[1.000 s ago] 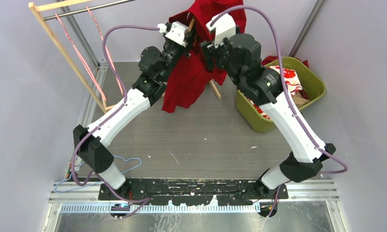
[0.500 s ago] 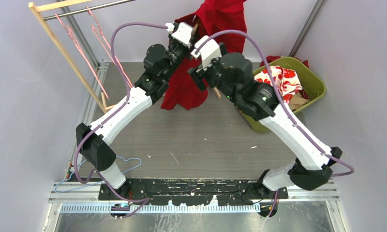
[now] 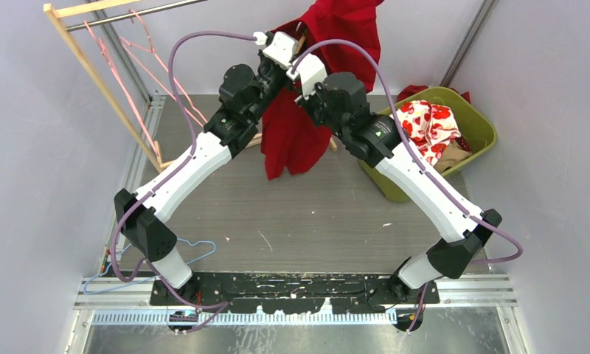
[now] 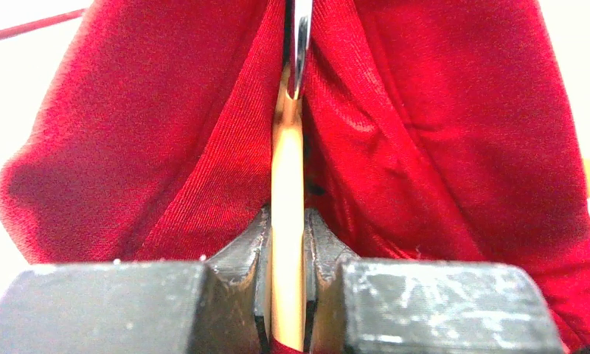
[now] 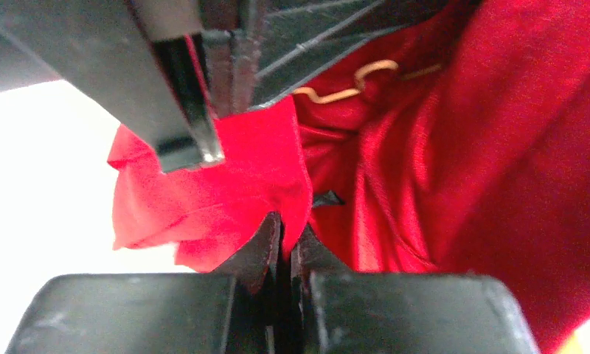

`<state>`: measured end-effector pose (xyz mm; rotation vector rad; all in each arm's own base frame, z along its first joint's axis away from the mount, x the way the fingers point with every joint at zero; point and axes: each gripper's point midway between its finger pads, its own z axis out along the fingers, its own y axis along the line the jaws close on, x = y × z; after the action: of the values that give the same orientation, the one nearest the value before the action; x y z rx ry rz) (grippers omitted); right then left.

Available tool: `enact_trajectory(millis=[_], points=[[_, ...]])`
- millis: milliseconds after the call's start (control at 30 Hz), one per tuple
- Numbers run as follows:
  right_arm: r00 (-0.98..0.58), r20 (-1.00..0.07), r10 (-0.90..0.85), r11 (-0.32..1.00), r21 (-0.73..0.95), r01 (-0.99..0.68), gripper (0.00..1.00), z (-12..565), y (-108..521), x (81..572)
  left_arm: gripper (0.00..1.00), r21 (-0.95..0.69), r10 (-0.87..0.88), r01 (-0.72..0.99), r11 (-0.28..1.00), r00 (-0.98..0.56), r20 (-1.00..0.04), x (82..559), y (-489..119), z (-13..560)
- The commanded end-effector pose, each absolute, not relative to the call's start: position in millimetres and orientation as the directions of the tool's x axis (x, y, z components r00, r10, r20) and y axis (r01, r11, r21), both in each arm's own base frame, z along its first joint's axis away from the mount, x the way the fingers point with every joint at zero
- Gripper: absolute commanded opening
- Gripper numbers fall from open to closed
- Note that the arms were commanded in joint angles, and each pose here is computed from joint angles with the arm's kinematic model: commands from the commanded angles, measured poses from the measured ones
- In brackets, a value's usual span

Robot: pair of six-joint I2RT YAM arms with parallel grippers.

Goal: Remove the skirt from the hanger

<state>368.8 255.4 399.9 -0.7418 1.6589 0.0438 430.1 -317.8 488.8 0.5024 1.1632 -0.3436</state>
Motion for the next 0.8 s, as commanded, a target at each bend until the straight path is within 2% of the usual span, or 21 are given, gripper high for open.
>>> enact_trajectory(millis=[0, 133, 333, 500, 667, 767], points=[[-0.017, -0.975, -0.220, 0.787, -0.167, -0.595, 0.02, 428.3, 283.1, 347.0, 0.00, 0.137, -0.186, 0.476, 0.869, 0.570, -0.800, 380.9, -282.4, 603.2], [-0.133, -0.991, -0.011, 0.714, 0.085, -0.694, 0.01, 414.1, 313.2, 319.5, 0.00, 0.120, -0.182, 0.447, 0.886, 0.574, -0.799, 392.1, -283.1, 603.9], [-0.310, -0.946, 0.093, 0.669, 0.290, -0.684, 0.01, 346.0, 329.0, 299.8, 0.00, 0.063, -0.226, 0.423, 0.904, 0.596, -0.770, 399.0, -279.2, 635.0], [-0.350, -0.933, 0.080, 0.683, 0.307, -0.663, 0.01, 309.3, 337.6, 310.1, 0.00, -0.008, -0.320, 0.460, 0.888, 0.604, -0.730, 387.1, -272.0, 667.5], [-0.417, -0.899, 0.134, 0.585, 0.412, -0.698, 0.01, 318.5, 375.9, 307.7, 0.00, -0.033, -0.343, 0.461, 0.887, 0.609, -0.715, 390.4, -272.7, 663.9], [-0.395, -0.913, 0.100, 0.568, 0.379, -0.731, 0.01, 322.6, 393.4, 296.3, 0.00, -0.046, -0.334, 0.441, 0.896, 0.603, -0.724, 397.6, -272.3, 656.8]])
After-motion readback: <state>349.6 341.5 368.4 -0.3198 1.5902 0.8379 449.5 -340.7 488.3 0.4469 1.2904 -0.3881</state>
